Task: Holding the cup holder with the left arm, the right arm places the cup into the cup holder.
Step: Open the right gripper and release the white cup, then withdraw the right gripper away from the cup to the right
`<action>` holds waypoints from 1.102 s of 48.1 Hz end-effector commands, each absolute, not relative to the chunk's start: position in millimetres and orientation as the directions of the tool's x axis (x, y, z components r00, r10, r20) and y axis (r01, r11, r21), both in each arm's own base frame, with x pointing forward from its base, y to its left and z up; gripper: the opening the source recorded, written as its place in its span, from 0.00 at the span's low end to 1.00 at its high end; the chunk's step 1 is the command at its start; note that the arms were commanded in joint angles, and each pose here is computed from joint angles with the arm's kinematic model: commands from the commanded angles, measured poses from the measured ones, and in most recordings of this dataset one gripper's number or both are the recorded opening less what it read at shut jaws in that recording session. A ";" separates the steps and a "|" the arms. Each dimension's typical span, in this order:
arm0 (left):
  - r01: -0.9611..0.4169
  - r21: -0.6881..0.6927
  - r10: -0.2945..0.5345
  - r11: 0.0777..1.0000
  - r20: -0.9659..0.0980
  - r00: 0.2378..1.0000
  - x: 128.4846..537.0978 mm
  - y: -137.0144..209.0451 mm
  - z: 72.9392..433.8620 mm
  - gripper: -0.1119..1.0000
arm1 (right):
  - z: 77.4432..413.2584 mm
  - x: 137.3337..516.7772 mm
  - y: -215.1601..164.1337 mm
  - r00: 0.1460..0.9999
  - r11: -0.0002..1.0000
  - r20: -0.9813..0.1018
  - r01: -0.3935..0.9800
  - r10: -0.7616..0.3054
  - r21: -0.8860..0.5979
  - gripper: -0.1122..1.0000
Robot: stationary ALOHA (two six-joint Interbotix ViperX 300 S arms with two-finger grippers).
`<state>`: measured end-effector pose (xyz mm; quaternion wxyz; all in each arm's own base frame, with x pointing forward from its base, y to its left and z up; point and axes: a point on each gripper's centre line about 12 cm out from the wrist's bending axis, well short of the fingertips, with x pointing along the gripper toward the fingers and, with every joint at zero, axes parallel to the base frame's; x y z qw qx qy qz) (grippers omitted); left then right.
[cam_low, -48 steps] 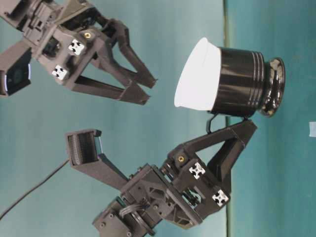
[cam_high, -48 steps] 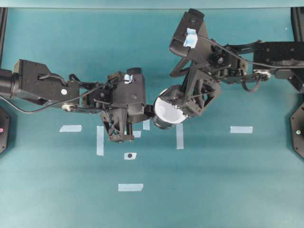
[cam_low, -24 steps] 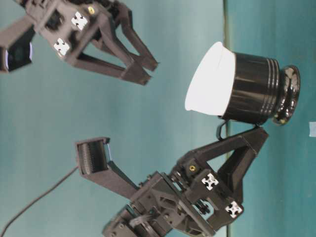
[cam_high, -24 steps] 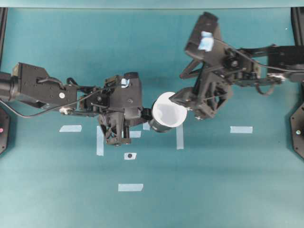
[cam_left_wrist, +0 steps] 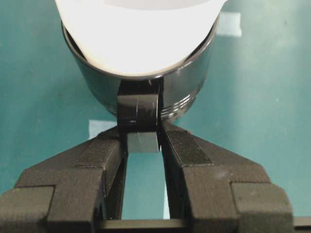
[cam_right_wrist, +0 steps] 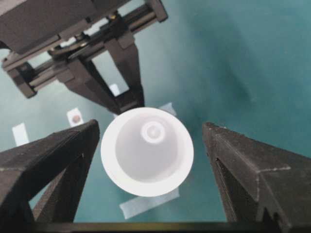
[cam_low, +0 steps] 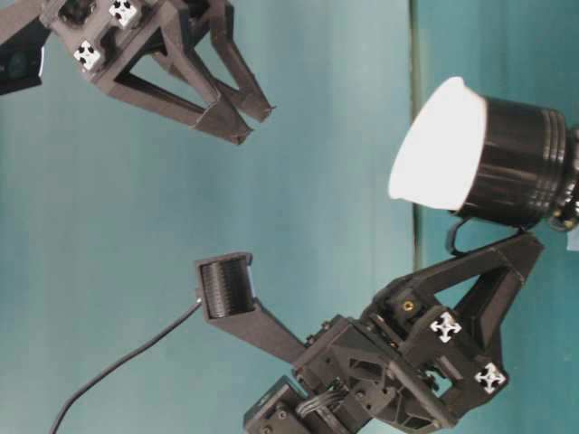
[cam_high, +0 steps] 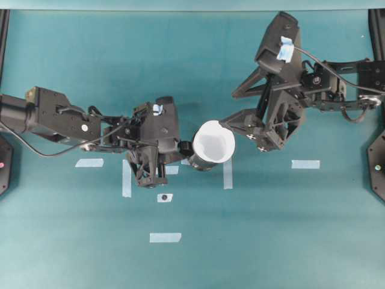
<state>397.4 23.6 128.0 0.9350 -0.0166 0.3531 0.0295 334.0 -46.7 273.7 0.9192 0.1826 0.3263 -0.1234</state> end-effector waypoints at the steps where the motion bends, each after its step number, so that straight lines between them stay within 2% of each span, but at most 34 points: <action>1: -0.060 -0.008 0.041 0.998 -0.638 0.769 399.9 21.9 136.8 0.33 | 294.2 327.0 -46.1 0.798 0.899 -0.592 0.336 -0.113 0.280 0.94; 25: -0.063 -0.019 0.033 0.998 -0.683 0.730 396.1 18.7 115.6 0.33 | 283.7 325.4 -44.6 0.803 0.889 -0.587 0.339 -0.104 0.307 0.94; 53: -0.069 -0.026 0.034 0.997 -0.670 0.741 398.3 18.7 120.3 0.33 | 277.2 324.7 -42.9 0.797 0.889 -0.596 0.339 -0.098 0.307 0.94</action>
